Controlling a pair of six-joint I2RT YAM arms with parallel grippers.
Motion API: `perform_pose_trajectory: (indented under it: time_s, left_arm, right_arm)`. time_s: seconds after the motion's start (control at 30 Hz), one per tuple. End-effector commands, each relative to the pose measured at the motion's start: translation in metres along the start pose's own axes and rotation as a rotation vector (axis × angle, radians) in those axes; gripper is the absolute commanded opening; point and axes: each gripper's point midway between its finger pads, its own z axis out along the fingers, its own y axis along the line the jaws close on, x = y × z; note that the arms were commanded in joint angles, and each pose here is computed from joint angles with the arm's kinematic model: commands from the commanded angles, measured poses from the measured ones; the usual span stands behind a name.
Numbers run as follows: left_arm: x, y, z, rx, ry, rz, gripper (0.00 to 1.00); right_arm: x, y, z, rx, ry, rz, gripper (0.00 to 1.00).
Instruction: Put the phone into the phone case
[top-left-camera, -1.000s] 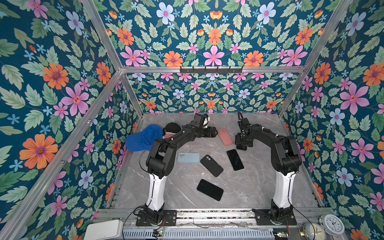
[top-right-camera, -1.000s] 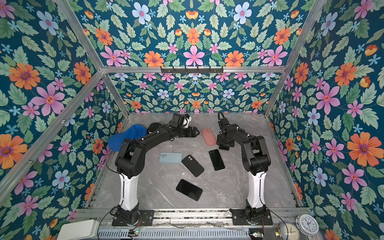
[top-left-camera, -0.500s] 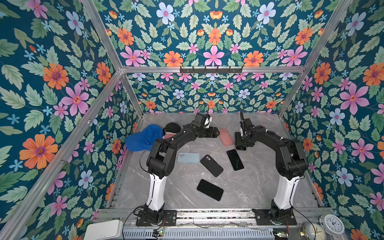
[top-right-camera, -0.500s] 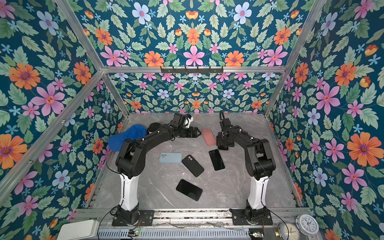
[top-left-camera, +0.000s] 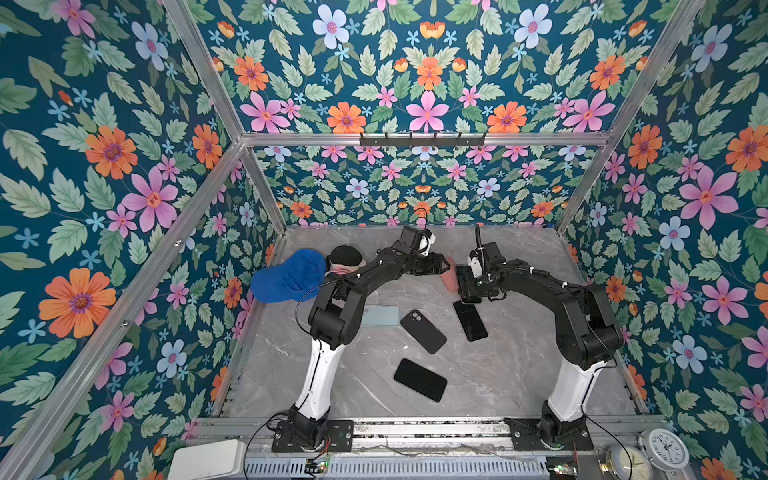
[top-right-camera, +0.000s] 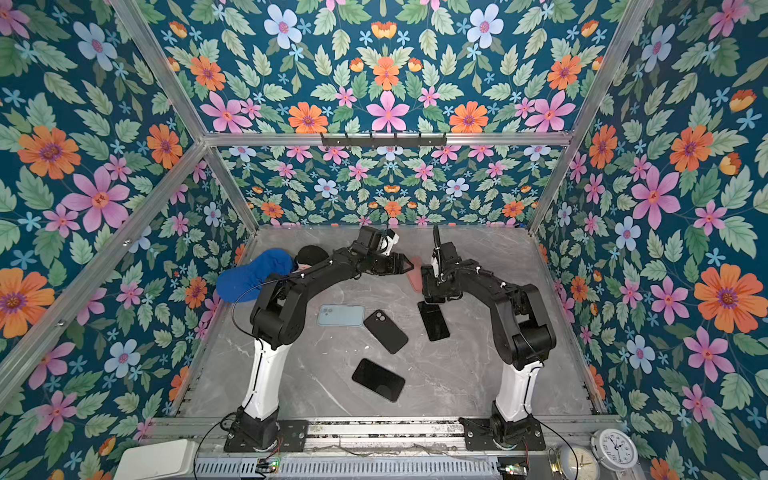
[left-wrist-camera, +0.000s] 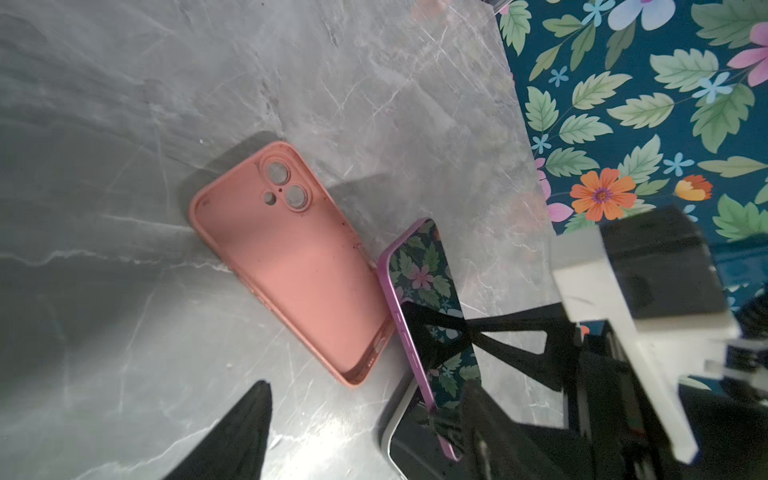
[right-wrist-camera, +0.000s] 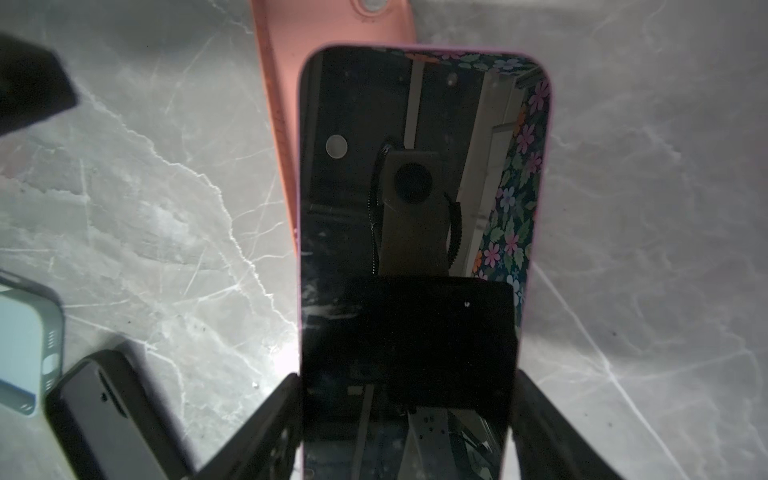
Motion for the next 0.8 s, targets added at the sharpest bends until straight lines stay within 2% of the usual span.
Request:
perform_pose_trajectory:
  time_s: [0.0, 0.17, 0.43, 0.77]
  left_arm:
    - [-0.009, -0.018, 0.003, 0.093, -0.019, -0.001, 0.70]
    - [-0.006, -0.020, 0.016, 0.167, -0.006, -0.043, 0.65]
    - [-0.004, -0.025, 0.030, 0.272, 0.000, -0.089, 0.61]
    - [-0.001, -0.022, 0.044, 0.333, -0.005, -0.107, 0.51]
  right_arm:
    - [-0.010, 0.013, -0.004, -0.051, -0.052, -0.030, 0.42]
    - [-0.009, 0.016, -0.005, -0.069, -0.065, -0.035, 0.41]
    - [-0.009, 0.020, -0.007, -0.093, -0.082, -0.041, 0.39]
    - [-0.010, 0.023, -0.007, -0.103, -0.082, -0.048, 0.39]
